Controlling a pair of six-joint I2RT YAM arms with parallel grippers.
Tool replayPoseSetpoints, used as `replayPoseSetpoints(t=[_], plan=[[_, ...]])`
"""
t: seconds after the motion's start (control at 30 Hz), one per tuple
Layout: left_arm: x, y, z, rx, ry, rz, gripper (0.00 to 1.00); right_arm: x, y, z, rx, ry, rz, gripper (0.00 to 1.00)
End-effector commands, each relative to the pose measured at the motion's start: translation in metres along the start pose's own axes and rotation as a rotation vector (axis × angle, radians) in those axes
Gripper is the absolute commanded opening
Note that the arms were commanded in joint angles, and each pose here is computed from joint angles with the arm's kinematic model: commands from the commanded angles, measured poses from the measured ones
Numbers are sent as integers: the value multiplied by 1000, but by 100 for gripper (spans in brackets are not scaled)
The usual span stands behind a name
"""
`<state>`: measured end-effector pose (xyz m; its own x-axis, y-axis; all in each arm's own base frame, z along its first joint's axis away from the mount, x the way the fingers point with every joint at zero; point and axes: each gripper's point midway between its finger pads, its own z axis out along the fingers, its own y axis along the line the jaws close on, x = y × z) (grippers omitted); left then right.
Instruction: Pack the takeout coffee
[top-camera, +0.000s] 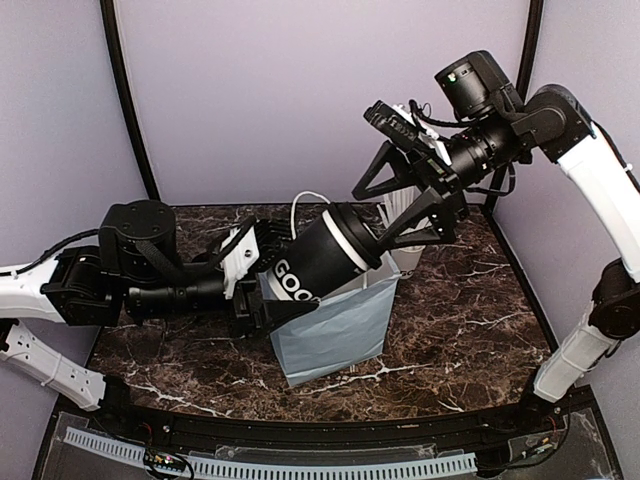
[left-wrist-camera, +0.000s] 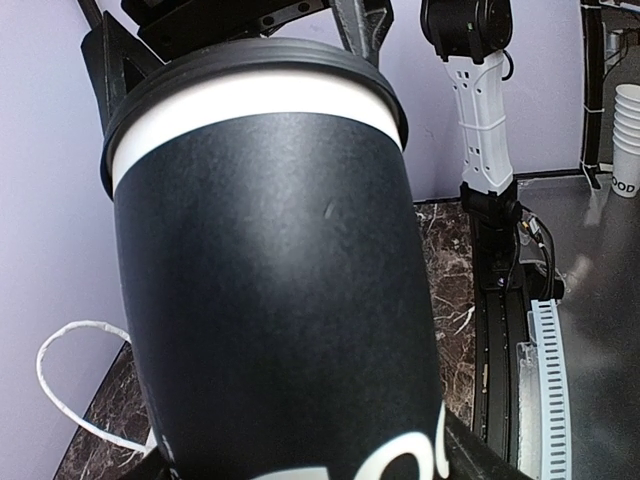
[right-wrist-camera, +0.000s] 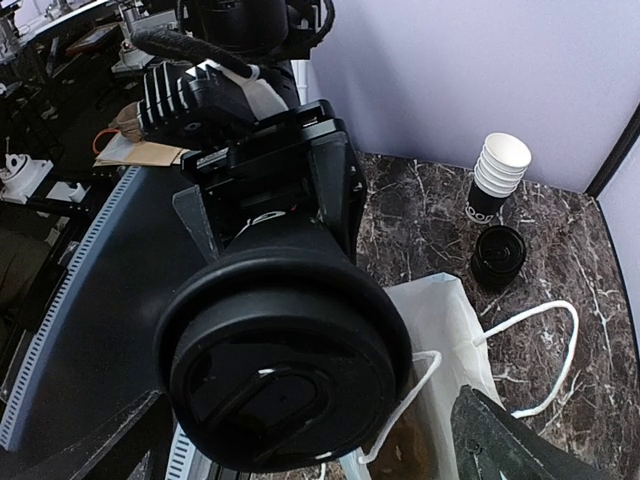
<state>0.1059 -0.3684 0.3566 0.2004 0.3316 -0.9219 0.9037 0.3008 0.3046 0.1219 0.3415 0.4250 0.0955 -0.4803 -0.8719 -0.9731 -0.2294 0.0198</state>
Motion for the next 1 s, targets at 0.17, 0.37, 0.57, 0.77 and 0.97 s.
replayPoseSetpoints(t=[0.17,0.37,0.57,0.77,0.97], plan=[[-9,-2,2,12,-54,22,67,2,13,10,-27,25,20,99],[-8,-2,1,16,-54,31,67,-2,13,12,-25,16,31,98],[-13,1,-1,0,-72,36,67,-1,13,16,-25,23,17,89],[-11,8,0,-44,-68,37,72,-7,3,10,52,13,-13,75],[-9,21,-11,-113,-67,24,80,-14,-2,0,120,1,-33,71]])
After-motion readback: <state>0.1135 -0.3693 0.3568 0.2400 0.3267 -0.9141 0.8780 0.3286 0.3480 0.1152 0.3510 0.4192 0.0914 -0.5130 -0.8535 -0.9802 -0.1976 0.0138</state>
